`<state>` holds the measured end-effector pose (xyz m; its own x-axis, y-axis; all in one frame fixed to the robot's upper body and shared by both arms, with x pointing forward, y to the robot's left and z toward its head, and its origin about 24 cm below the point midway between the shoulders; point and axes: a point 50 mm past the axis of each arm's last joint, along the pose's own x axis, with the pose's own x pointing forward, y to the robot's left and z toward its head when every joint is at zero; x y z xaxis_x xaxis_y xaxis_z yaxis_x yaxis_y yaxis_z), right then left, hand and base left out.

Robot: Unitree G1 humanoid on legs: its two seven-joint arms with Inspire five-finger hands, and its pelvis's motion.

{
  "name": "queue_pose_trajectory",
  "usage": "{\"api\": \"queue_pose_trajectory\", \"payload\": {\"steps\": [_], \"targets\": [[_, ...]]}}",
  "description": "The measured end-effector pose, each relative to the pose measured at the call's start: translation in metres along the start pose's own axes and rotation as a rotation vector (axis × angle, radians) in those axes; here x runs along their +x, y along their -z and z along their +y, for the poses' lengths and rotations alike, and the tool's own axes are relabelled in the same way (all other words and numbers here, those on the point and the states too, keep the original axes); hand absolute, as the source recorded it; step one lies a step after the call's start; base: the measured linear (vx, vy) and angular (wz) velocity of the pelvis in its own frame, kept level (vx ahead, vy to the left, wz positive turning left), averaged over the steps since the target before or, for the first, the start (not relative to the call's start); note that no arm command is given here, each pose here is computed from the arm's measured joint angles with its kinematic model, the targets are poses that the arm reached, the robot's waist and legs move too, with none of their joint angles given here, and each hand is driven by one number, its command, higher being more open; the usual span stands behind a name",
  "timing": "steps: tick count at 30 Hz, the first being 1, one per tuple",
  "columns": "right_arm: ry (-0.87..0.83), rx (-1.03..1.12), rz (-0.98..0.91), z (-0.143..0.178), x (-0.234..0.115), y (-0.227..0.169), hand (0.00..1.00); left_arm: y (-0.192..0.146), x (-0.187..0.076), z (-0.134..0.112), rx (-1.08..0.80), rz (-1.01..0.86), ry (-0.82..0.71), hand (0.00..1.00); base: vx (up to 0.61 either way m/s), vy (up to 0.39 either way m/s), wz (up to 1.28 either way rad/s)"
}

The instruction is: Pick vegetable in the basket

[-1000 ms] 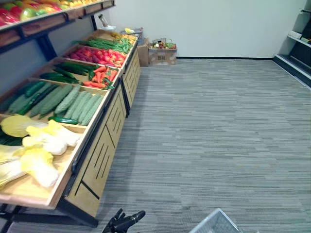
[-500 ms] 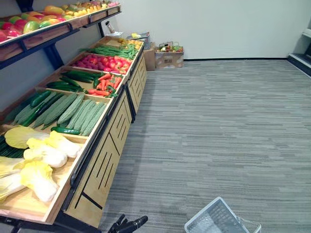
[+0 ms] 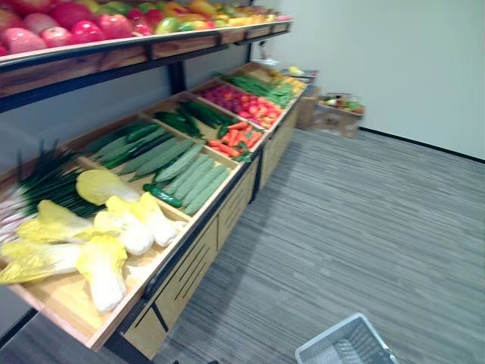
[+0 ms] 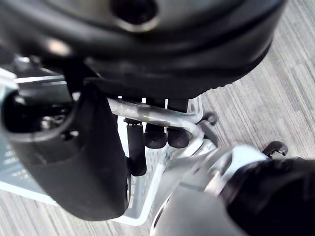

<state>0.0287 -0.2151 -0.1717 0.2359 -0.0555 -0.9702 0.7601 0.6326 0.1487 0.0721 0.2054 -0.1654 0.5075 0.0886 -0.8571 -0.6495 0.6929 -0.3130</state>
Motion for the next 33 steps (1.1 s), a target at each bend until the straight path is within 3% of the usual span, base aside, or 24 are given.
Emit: {"api": "queue_pose_trajectory", "payload": {"steps": [10,15,18,20,28,33], "targets": [[-0.003,-0.236,0.065,-0.003,-0.001,-0.008,0.00,-0.005,0.001,-0.014,-0.087,-0.059,0.097,1.00,0.28,-0.320,1.42],[0.005,-0.029,0.086,-0.009,-0.001,0.008,0.00,-0.010,0.004,-0.018,-0.148,-0.081,0.114,1.00,0.13,-0.186,1.57],[0.042,0.008,0.052,-0.018,-0.003,0.000,0.00,-0.002,0.006,-0.030,-0.050,-0.016,0.158,1.00,0.07,-0.032,1.60],[0.044,0.009,0.028,-0.020,-0.004,-0.009,0.00,0.000,0.005,-0.024,0.017,0.015,0.151,1.00,0.01,0.070,1.36],[0.006,-0.063,0.043,-0.005,0.000,-0.007,0.00,-0.005,0.003,-0.010,0.097,0.035,0.109,1.00,-0.06,0.045,0.18],[0.009,-0.106,0.039,-0.003,0.001,-0.004,0.00,-0.008,0.002,-0.001,-0.037,-0.021,0.031,1.00,-0.06,0.061,-0.05]]}}
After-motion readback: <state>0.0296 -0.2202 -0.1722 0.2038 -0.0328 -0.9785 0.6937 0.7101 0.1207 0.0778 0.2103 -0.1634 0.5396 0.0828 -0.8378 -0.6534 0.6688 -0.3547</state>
